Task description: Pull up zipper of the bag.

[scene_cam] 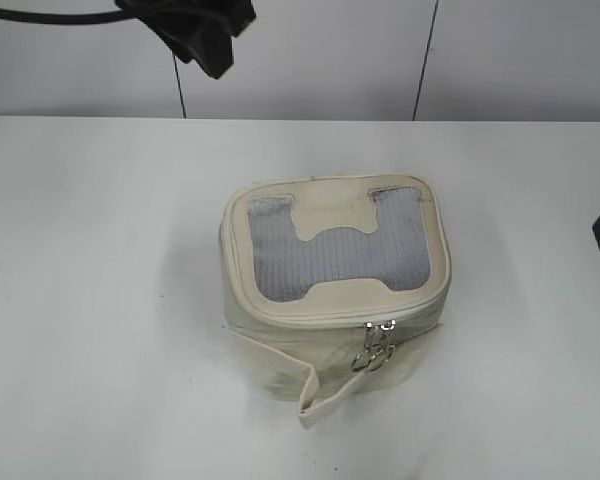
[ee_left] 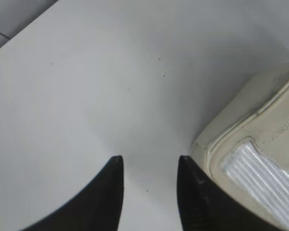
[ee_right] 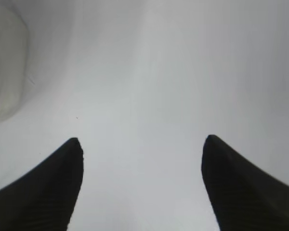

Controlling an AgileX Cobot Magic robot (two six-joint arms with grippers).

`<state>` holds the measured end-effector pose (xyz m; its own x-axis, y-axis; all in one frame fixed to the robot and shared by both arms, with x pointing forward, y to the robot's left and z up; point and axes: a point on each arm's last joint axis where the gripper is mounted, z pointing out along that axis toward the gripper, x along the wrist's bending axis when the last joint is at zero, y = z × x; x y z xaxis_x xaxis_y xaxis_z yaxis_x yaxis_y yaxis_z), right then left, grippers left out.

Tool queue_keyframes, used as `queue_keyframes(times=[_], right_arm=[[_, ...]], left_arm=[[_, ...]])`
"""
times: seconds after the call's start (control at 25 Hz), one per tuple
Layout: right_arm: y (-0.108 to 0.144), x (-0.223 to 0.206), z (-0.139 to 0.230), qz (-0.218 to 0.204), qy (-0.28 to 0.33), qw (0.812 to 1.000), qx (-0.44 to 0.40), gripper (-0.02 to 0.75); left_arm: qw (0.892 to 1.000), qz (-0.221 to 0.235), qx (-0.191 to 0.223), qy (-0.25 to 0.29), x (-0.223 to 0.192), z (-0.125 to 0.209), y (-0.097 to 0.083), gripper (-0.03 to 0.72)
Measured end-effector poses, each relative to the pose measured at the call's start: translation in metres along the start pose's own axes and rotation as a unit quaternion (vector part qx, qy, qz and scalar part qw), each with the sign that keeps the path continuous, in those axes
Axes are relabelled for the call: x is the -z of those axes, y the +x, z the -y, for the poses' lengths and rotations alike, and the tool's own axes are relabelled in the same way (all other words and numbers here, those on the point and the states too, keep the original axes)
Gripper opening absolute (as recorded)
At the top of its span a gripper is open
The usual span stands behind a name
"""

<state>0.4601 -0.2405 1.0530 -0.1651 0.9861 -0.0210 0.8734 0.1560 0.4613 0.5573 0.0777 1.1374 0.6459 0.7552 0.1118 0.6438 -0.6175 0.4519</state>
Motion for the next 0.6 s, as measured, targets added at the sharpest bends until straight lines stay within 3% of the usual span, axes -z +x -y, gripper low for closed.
queue_keyframes(times=[0.28, 0.48, 0.6], right_arm=[[-0.003, 0.001, 0.009, 0.016, 0.051, 0.999, 0.004, 0.595], [-0.005, 0.007, 0.016, 0.023, 0.072, 0.997, 0.006, 0.592], [-0.007, 0.017, 0.019, 0.023, 0.061, 0.998, 0.007, 0.591]], left_arm=[[0.999, -0.021, 0.035, 0.004, 0.041, 0.050, 0.017, 0.290], [0.996, -0.055, 0.069, 0.035, 0.062, 0.120, 0.028, 0.290], [0.993, -0.069, 0.087, 0.027, 0.078, 0.165, 0.028, 0.290]])
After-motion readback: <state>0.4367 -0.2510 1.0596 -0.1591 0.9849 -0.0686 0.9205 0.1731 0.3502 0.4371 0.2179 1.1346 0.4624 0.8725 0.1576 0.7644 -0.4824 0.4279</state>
